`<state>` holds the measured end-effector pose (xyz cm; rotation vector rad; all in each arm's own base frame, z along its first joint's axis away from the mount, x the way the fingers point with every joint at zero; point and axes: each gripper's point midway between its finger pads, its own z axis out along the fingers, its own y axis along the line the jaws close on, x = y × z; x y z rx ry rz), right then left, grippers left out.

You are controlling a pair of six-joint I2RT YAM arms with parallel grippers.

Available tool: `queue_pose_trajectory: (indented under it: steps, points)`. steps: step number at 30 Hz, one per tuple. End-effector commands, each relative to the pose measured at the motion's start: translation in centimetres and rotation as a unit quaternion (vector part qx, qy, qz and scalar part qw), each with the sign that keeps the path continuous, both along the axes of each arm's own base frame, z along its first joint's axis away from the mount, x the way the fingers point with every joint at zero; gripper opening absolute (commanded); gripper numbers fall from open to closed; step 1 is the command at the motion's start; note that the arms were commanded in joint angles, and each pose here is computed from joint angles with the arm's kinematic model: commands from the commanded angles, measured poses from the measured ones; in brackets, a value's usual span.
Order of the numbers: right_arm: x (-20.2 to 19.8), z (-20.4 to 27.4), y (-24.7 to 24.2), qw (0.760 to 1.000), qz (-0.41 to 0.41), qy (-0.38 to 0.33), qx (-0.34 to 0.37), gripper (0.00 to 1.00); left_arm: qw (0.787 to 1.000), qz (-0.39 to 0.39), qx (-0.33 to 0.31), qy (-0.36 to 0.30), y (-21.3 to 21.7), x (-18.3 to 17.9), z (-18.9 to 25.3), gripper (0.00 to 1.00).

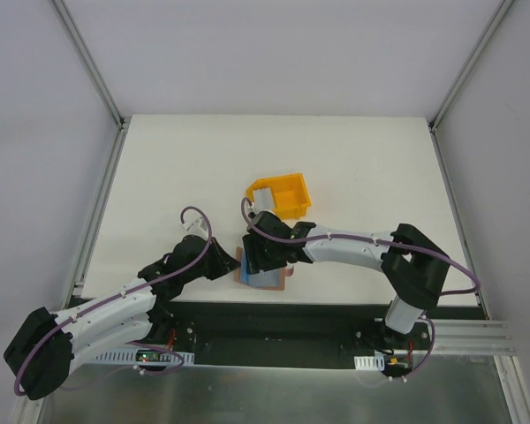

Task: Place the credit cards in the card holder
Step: Turn over the card slot in the card holder.

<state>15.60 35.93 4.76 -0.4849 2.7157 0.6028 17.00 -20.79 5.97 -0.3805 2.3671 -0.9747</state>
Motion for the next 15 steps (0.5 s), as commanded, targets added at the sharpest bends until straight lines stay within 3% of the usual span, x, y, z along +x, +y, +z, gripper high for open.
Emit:
queue_pose_trajectory:
  steps: [1,15]
  points:
    - [0.9,2.7,-0.3,0.999,-0.002,-0.042,-0.006,0.58,1.000,-0.002,-0.009,-0.006,-0.2,0.0,0.4,0.00]
    - [1.2,3.0,-1.8,0.997,-0.011,-0.059,-0.043,0.58,1.000,-0.003,-0.006,-0.002,-0.2,0.0,0.2,0.00]
